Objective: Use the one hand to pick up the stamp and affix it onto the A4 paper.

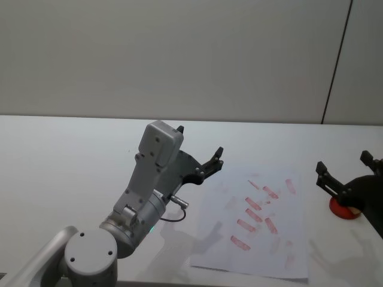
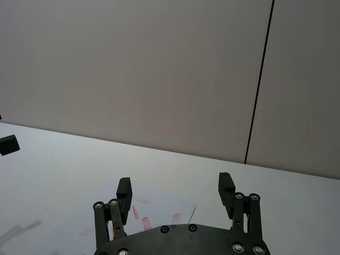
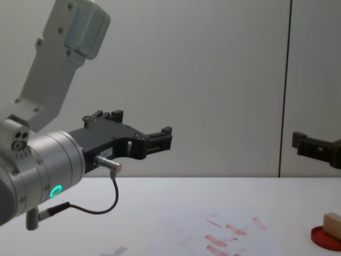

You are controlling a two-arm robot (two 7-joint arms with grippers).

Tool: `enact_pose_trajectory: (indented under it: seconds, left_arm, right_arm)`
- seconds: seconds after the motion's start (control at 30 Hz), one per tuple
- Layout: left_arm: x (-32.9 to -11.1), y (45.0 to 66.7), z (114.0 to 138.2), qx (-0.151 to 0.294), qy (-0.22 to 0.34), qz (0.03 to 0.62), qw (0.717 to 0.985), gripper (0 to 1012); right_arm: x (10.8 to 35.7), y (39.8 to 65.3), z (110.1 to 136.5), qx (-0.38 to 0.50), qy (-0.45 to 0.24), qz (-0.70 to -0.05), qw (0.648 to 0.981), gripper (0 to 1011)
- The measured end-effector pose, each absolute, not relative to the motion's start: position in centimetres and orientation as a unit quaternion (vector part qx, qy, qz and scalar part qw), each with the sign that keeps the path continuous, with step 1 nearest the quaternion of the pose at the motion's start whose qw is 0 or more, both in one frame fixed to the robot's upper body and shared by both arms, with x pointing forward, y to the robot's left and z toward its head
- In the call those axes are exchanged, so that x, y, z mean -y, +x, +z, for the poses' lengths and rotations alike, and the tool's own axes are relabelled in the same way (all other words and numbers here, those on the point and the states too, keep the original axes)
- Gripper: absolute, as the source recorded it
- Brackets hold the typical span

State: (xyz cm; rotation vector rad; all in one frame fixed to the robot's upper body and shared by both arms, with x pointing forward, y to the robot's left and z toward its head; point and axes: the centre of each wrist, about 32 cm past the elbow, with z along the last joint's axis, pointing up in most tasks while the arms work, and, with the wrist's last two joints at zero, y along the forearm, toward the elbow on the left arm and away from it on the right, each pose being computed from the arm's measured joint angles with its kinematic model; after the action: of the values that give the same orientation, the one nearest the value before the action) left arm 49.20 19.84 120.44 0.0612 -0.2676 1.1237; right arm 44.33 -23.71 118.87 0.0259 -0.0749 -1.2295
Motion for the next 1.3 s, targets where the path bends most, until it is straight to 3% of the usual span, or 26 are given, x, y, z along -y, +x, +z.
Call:
enact_pose_trajectory:
  seconds: [1.3]
  left_arm:
    - [-19.84, 49.2, 120.44, 0.126, 0.029, 0.531, 0.837, 1002]
  right_arm:
    - [23.71, 44.33, 118.87, 0.035, 0.012, -0.577, 0.816, 1001]
